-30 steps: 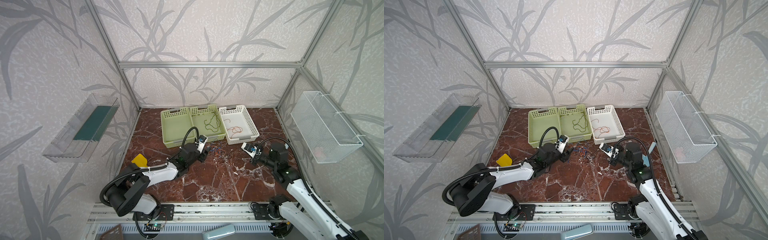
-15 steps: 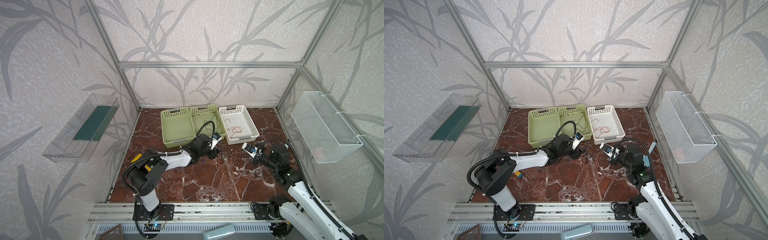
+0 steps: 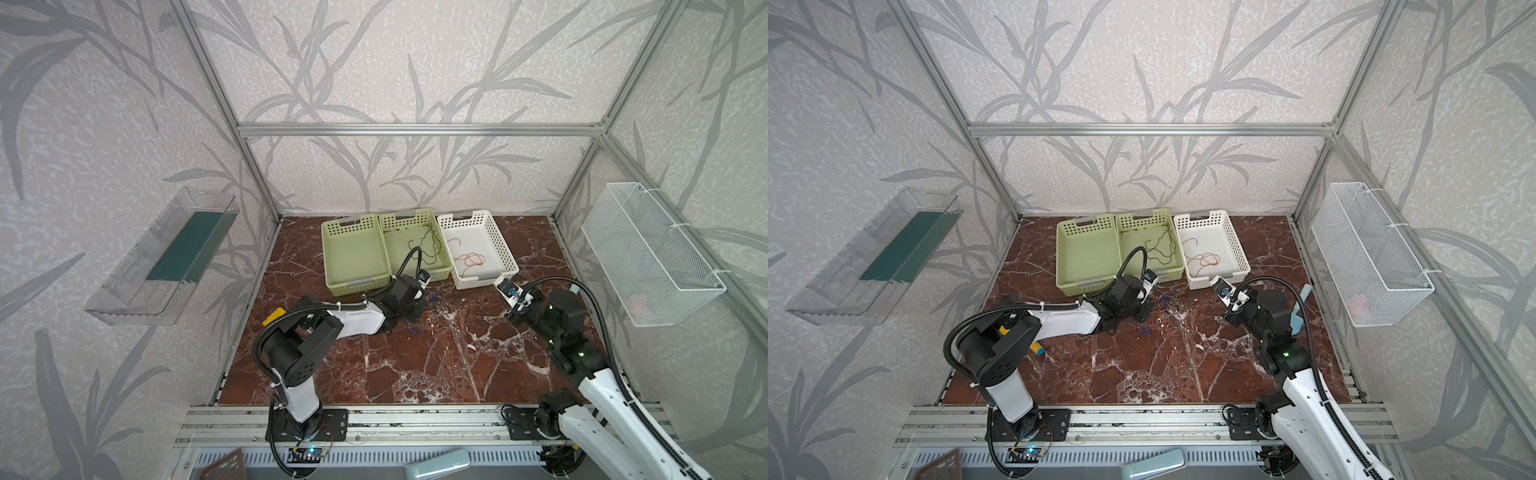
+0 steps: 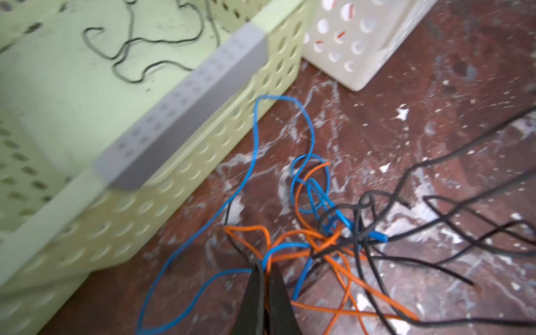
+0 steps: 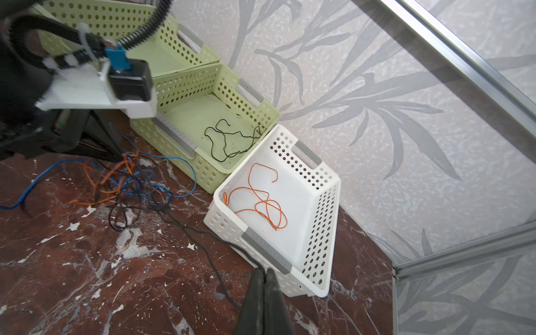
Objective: Untangle and sort cables by color
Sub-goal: Untie the cable from multiple cables.
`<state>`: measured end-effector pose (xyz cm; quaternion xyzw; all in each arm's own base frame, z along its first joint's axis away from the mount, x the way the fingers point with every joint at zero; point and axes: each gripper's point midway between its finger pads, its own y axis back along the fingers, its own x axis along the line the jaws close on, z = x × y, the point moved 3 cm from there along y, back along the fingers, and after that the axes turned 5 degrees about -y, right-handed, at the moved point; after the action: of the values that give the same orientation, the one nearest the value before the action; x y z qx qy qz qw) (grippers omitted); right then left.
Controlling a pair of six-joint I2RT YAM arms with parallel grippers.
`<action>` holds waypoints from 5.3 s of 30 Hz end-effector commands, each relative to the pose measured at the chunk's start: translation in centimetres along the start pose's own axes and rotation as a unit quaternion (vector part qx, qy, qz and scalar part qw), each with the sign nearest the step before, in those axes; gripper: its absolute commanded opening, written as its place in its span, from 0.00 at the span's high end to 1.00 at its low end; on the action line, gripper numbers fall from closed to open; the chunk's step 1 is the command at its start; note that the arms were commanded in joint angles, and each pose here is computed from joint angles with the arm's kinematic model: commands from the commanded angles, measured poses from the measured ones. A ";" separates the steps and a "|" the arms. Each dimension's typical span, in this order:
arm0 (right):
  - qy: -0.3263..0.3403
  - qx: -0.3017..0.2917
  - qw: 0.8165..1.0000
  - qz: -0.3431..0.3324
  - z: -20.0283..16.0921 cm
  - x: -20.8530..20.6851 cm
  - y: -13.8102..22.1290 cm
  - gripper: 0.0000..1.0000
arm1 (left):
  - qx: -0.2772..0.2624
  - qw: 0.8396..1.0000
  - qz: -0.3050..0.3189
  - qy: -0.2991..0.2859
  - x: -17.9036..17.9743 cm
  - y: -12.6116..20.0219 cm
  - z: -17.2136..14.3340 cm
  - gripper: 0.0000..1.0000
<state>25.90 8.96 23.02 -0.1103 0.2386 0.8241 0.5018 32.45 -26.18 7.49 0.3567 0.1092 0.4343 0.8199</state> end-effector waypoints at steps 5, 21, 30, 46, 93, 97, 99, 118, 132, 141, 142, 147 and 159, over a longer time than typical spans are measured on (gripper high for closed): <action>-0.068 0.036 0.994 -0.072 -1.7 -2.5 -0.8 1.00 | -0.015 0.987 0.155 0.043 5.3 4.6 -1.7 1.00; -0.113 0.088 0.982 -0.125 -4.2 -4.1 -0.7 1.00 | 0.009 0.955 0.272 0.115 10.9 7.8 -5.2 1.00; -0.125 0.132 0.966 -0.182 -5.7 -6.0 0.2 1.00 | 0.010 0.946 0.300 0.119 11.7 8.7 -5.5 1.00; -0.082 -0.021 0.993 0.080 -1.3 0.1 -1.3 1.00 | -0.121 0.992 0.045 -0.003 3.8 7.2 -0.2 0.55; -0.162 -0.086 0.977 0.107 1.7 1.9 -1.9 0.31 | -0.259 0.923 -0.261 -0.113 -9.3 6.5 13.2 1.00; -0.212 -0.094 0.969 0.082 0.6 1.7 -2.2 0.28 | -0.292 0.917 -0.263 -0.070 -8.0 8.1 14.2 1.00; -0.223 -0.092 0.967 0.081 0.2 1.8 -2.3 0.28 | -0.311 0.910 -0.271 -0.053 -7.5 8.9 14.8 1.00; -0.211 -0.091 0.944 0.235 2.3 9.0 -6.3 0.52 | -0.350 0.891 -0.286 -0.040 -7.5 11.1 17.2 1.00; -0.197 -0.044 0.976 0.084 -0.1 4.8 -5.1 1.00 | -0.295 0.922 -0.248 -0.029 -4.1 12.2 14.2 1.00; -0.231 0.025 0.972 -0.032 -3.1 -0.8 -3.4 1.00 | -0.252 0.927 -0.275 -0.027 -3.2 12.8 12.1 1.00; -0.234 0.034 0.971 -0.043 -3.4 -1.2 -3.4 1.00 | -0.249 0.926 -0.281 -0.028 -3.4 12.8 11.9 1.00; -0.217 0.096 0.967 -0.096 -5.4 -3.0 -3.2 1.00 | -0.243 0.926 -0.287 -0.026 -3.4 12.9 11.5 1.00; -0.211 0.168 0.947 -0.172 -9.1 -6.4 -1.1 1.00 | -0.260 0.942 -0.210 -0.018 1.0 14.5 10.9 1.00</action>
<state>29.36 1.41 16.67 0.1144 0.2348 0.7018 0.6628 28.78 -27.11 24.56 0.1106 0.0678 0.2316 0.9641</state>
